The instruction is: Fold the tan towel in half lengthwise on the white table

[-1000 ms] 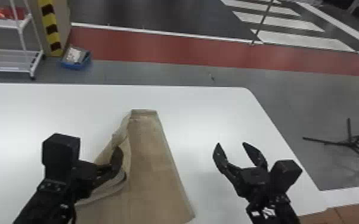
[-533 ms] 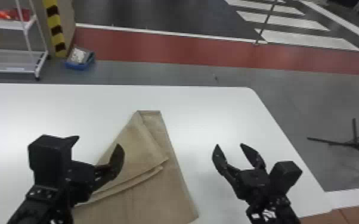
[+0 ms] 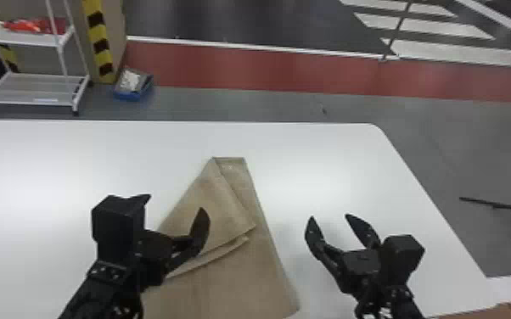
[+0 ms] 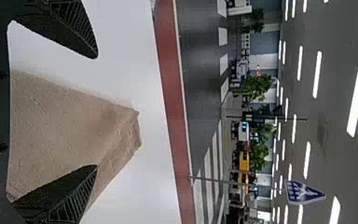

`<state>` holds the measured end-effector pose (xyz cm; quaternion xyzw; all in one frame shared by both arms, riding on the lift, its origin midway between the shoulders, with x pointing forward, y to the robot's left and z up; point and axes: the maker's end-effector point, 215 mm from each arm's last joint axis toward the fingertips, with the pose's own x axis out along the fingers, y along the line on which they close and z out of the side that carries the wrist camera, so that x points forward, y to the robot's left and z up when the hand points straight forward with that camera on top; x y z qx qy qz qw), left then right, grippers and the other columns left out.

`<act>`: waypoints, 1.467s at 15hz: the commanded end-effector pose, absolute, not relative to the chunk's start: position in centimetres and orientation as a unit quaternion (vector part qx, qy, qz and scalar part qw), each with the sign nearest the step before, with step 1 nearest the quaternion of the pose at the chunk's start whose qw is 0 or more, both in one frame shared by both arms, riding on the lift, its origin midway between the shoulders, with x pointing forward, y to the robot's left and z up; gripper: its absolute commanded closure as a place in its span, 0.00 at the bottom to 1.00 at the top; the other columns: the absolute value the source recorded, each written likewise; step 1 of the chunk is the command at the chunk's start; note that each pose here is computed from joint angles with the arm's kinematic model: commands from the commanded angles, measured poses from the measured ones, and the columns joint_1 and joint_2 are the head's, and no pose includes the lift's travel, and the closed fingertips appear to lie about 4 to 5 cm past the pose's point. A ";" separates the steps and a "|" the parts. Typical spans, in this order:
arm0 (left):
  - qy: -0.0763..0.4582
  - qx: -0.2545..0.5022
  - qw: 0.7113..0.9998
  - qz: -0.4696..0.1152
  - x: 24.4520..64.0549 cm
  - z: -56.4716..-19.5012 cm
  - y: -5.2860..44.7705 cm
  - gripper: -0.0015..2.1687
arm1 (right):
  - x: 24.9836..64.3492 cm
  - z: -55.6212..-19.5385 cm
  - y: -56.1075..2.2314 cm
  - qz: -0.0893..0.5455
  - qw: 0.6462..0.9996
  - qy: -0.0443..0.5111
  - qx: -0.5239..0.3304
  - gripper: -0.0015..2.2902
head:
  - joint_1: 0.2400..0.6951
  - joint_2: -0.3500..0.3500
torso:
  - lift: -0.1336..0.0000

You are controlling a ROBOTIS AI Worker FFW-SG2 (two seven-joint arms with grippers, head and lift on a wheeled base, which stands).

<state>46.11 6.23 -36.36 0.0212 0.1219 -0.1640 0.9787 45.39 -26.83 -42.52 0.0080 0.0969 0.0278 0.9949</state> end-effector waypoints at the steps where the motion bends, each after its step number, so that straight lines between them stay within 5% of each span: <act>1: 0.110 0.029 0.974 -0.198 46.0 -36.5 2.0 0.02 | 45.3 -42.6 -31.0 -0.012 0.995 0.102 0.013 0.11 | 1.00 0.18 | 0.08; 4: 0.122 0.065 0.960 -0.244 46.1 -39.3 -3.6 0.17 | 44.9 -41.8 -34.8 -0.048 0.994 0.097 0.025 0.11 | 1.00 0.00 | 0.08; 6: 0.131 0.072 0.952 -0.267 46.4 -40.7 -5.9 0.28 | 44.9 -41.7 -35.2 -0.050 0.994 0.095 0.028 0.11 | 1.00 0.00 | 0.08; 22: 0.173 0.123 0.934 -0.288 46.2 -45.3 -7.3 0.33 | 45.5 -42.9 -33.1 -0.029 0.993 0.104 0.048 0.11 | 1.00 0.00 | 0.08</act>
